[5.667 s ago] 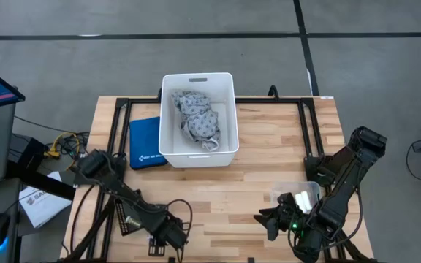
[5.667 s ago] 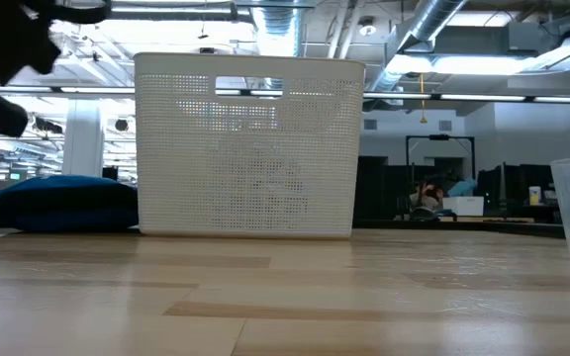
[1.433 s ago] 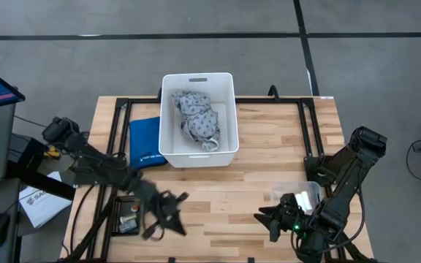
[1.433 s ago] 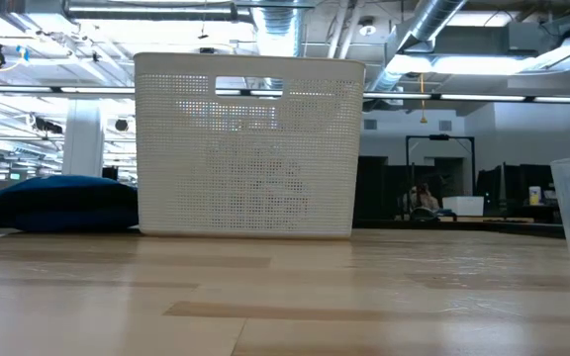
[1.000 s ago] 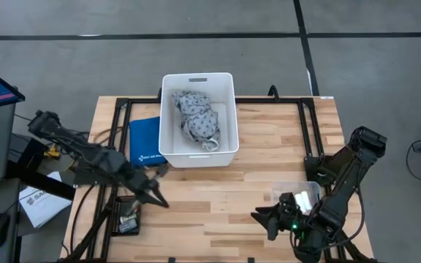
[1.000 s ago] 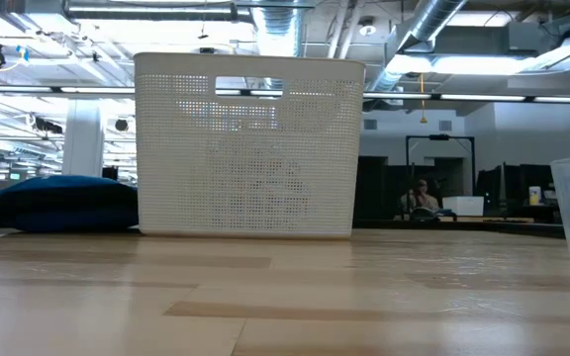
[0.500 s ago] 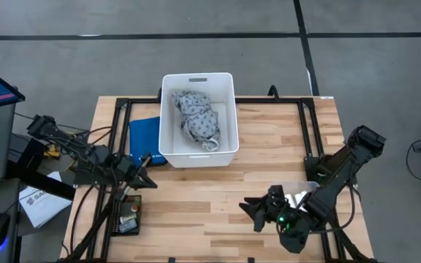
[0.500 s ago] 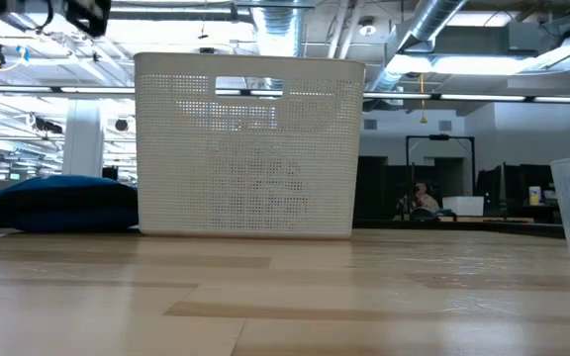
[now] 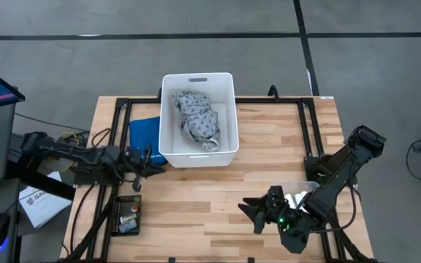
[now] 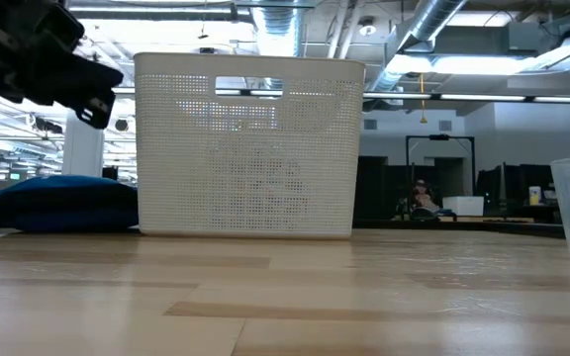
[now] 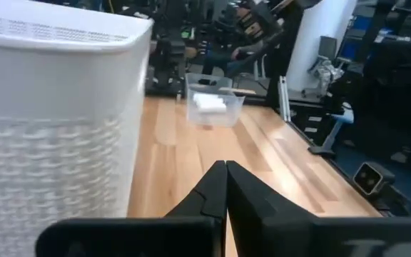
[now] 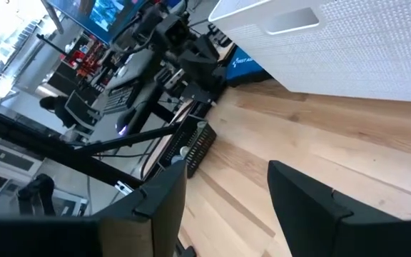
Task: Pick & Place Medicine items
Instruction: Return to Home Position
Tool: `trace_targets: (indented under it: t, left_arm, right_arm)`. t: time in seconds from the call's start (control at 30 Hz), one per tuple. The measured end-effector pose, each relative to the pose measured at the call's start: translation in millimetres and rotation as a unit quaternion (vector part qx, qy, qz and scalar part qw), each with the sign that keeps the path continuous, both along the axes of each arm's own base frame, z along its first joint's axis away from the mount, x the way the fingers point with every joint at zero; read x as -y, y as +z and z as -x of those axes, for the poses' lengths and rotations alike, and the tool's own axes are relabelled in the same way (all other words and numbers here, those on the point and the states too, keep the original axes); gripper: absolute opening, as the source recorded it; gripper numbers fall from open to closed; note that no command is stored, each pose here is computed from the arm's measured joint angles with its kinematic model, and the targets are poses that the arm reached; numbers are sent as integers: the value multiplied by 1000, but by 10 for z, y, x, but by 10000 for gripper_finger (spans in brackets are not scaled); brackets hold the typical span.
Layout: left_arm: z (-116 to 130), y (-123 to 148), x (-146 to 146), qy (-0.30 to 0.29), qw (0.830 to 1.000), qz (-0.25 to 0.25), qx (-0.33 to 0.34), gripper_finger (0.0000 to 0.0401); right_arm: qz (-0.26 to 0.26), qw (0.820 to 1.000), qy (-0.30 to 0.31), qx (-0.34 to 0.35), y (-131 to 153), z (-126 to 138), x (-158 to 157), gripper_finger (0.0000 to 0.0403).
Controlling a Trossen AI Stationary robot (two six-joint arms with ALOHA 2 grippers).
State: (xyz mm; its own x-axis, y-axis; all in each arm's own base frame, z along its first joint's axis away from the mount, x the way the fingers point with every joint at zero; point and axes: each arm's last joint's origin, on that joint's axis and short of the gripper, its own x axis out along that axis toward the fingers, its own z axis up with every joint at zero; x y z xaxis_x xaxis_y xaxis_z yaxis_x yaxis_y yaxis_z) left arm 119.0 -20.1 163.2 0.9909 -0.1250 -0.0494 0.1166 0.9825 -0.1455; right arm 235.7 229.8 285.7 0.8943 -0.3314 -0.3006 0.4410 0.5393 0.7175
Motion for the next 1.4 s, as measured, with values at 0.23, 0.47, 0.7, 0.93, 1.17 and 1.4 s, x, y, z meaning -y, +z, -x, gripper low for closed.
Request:
trace_targets:
  t: [0.23,0.47,0.7,0.93,1.17,1.4]
  left_arm:
    - [-10,-29,-135,31,999,-21,-14,0]
    - [-11,-28,-203,26,999,-30,-12,0]
    - [37,46,-175,20,999,-40,27,0]
    - [109,25,-162,32,998,-45,19,0]
    - [169,-10,-167,38,998,-44,6,0]
    - [181,2,-170,42,998,-43,10,0]
  right_arm:
    - [-5,1000,0,5,9,-5,-6,193]
    - [-6,1000,2,5,10,4,-16,193]
    - [-15,1000,10,13,24,32,-61,193]
    - [-18,1000,18,15,29,68,-101,193]
    - [-11,1000,20,11,23,78,-105,193]
    - [-11,999,31,11,23,131,-154,193]
